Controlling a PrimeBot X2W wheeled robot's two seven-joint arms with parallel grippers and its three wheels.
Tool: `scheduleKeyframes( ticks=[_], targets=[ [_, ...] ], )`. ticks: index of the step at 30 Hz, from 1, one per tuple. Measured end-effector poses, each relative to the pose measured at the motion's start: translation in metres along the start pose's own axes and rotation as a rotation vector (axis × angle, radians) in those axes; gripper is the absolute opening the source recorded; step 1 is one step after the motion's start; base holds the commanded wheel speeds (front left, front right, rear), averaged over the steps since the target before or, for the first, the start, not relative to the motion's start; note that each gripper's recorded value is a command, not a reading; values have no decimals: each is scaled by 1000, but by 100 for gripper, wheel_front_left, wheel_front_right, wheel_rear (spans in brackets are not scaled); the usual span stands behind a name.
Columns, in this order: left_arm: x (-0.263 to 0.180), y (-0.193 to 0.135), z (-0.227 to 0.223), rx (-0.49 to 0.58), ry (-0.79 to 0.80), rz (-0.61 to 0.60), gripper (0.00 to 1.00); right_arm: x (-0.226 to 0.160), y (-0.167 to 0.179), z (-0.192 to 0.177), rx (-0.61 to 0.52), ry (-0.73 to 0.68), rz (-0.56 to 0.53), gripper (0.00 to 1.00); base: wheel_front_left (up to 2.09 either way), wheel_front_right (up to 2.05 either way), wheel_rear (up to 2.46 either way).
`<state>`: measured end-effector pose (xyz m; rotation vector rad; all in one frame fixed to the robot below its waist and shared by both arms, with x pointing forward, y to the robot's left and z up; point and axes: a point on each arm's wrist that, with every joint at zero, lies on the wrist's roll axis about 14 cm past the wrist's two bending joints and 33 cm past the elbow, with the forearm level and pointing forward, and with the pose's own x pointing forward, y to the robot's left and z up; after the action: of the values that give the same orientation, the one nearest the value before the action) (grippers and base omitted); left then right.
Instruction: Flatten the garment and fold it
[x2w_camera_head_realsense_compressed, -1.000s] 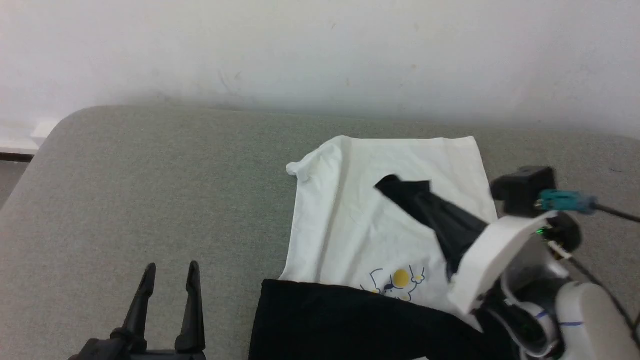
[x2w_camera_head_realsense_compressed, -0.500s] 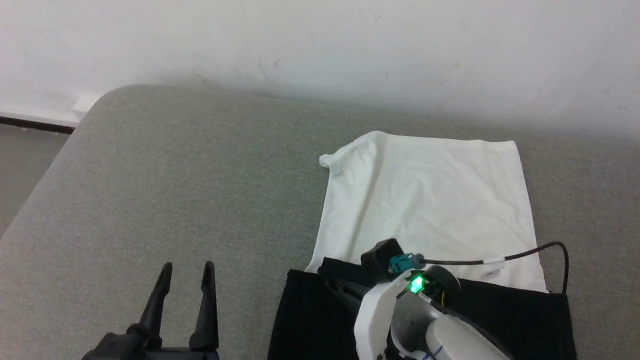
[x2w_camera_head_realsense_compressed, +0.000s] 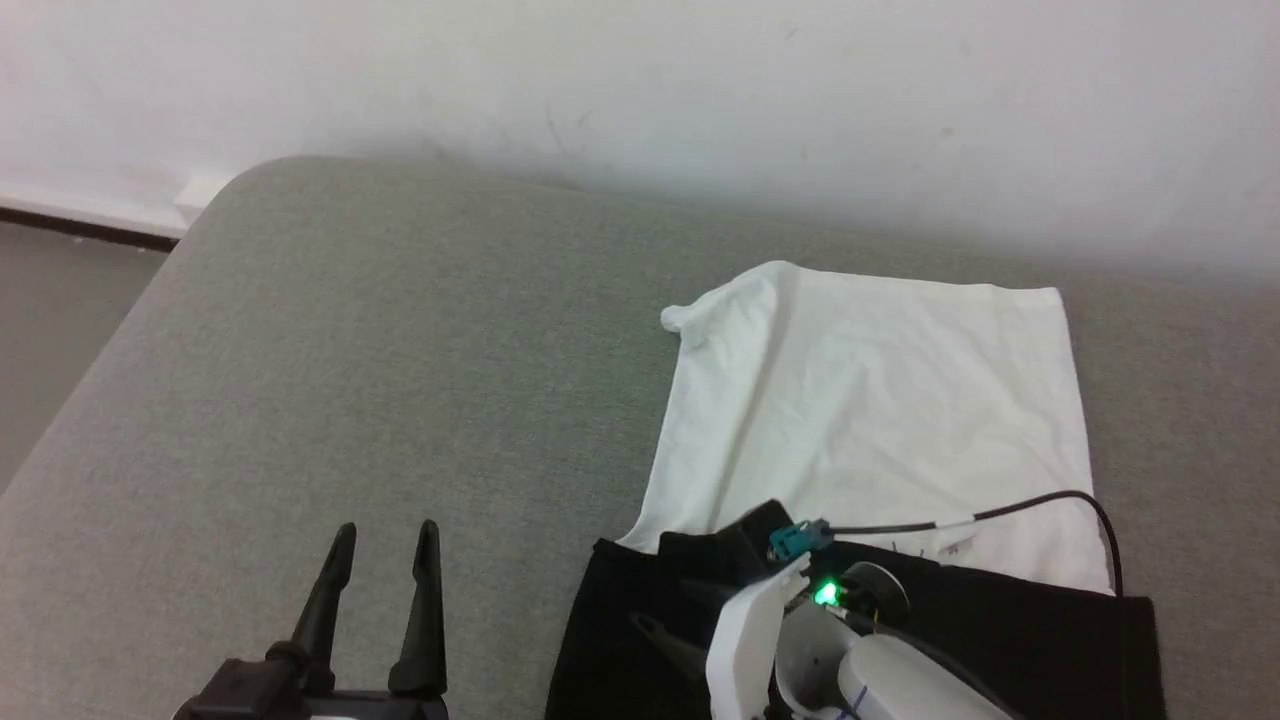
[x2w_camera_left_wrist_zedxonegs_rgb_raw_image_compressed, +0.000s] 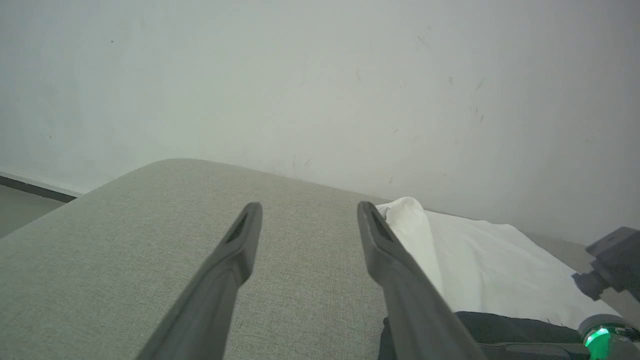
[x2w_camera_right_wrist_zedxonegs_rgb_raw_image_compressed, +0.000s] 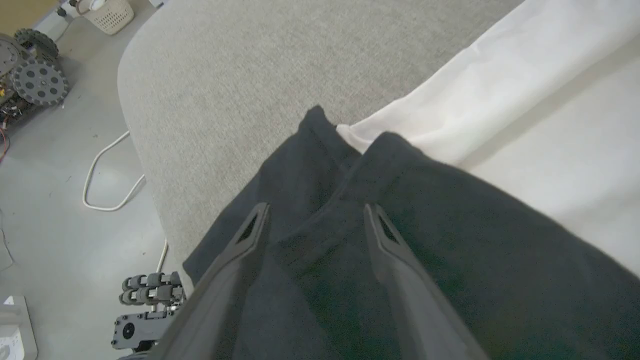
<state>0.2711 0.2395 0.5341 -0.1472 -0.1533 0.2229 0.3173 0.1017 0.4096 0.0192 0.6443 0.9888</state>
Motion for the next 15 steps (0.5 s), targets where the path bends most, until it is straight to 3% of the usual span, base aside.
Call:
scheduleKeyframes(
  ticks=[7,11,15],
  targets=[
    [11,-18,4,-14,-18,-63,100,-21,-25,59,71,-228,-68,100,0,0,0],
    [18,-32,6,-21,-26,-107,100,-60,-75,101,37,-435,-245,100,0,0,0],
    [24,-46,3,-17,-18,-160,100,-129,-133,119,-10,-605,-494,100,0,0,0]
  ],
)
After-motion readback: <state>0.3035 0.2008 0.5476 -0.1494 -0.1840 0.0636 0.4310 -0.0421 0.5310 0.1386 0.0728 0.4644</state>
